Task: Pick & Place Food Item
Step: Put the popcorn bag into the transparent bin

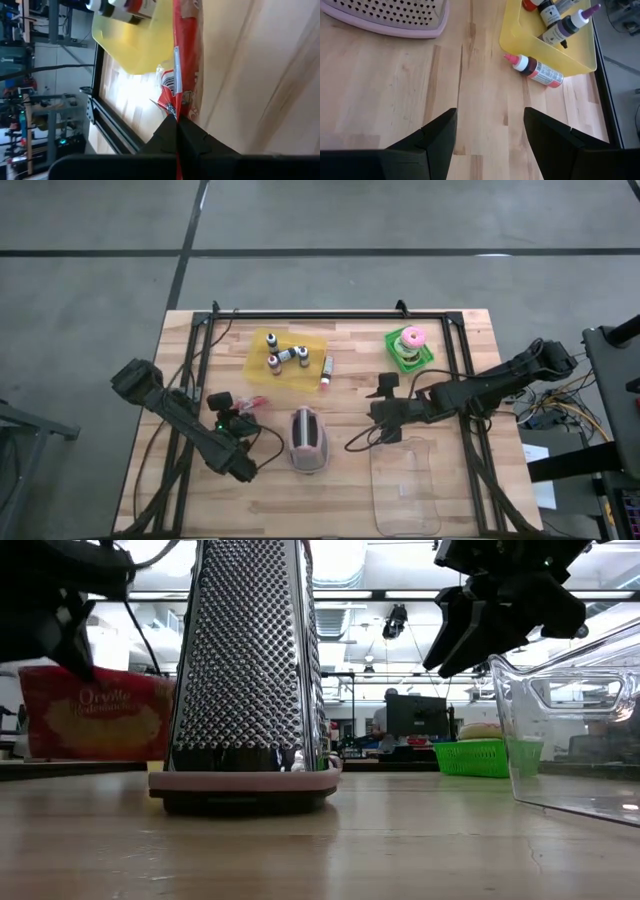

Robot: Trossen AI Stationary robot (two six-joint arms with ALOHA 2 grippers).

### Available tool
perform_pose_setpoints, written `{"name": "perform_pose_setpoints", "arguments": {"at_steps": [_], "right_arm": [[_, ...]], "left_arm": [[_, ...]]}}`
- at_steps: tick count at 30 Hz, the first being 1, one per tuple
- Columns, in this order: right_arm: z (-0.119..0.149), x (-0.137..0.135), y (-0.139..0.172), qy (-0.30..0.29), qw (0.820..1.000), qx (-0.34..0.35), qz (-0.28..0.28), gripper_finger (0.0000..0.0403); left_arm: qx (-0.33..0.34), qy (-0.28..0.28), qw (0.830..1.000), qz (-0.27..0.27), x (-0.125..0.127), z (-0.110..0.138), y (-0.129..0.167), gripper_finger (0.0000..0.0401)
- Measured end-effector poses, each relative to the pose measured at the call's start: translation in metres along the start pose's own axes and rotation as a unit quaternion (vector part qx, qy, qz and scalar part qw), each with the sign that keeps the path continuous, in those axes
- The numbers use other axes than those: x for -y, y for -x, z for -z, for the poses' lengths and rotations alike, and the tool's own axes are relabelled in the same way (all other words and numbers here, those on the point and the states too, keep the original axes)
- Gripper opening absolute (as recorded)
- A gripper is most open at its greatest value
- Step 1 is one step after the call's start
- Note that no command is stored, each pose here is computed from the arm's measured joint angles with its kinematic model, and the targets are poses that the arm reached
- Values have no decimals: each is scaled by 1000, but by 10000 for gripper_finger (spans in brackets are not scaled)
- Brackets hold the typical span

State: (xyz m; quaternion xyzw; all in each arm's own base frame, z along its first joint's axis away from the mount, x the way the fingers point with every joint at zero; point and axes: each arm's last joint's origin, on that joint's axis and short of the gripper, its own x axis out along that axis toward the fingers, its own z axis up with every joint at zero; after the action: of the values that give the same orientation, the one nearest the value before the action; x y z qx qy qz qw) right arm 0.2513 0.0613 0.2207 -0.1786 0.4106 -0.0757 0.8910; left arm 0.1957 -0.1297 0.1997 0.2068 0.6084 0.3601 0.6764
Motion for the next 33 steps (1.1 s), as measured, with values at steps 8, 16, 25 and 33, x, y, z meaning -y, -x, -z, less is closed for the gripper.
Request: {"name": "perform_pose_setpoints", "arguments": {"at_steps": [8, 16, 25, 33], "right_arm": [[0, 2, 4, -1, 1000, 2, 14, 226], [-3, 14, 25, -5, 999, 40, 27, 226], [-7, 29, 56, -23, 993, 118, 23, 226], [-13, 34, 67, -6, 976, 216, -5, 226]], "left_arm": [[40, 32, 999, 13, -22, 2, 9, 0], [92, 65, 993, 27, -44, 5, 16, 0], [154, 91, 984, 19, -66, 2, 23, 0], [194, 72, 978, -18, -88, -21, 32, 0]]}}
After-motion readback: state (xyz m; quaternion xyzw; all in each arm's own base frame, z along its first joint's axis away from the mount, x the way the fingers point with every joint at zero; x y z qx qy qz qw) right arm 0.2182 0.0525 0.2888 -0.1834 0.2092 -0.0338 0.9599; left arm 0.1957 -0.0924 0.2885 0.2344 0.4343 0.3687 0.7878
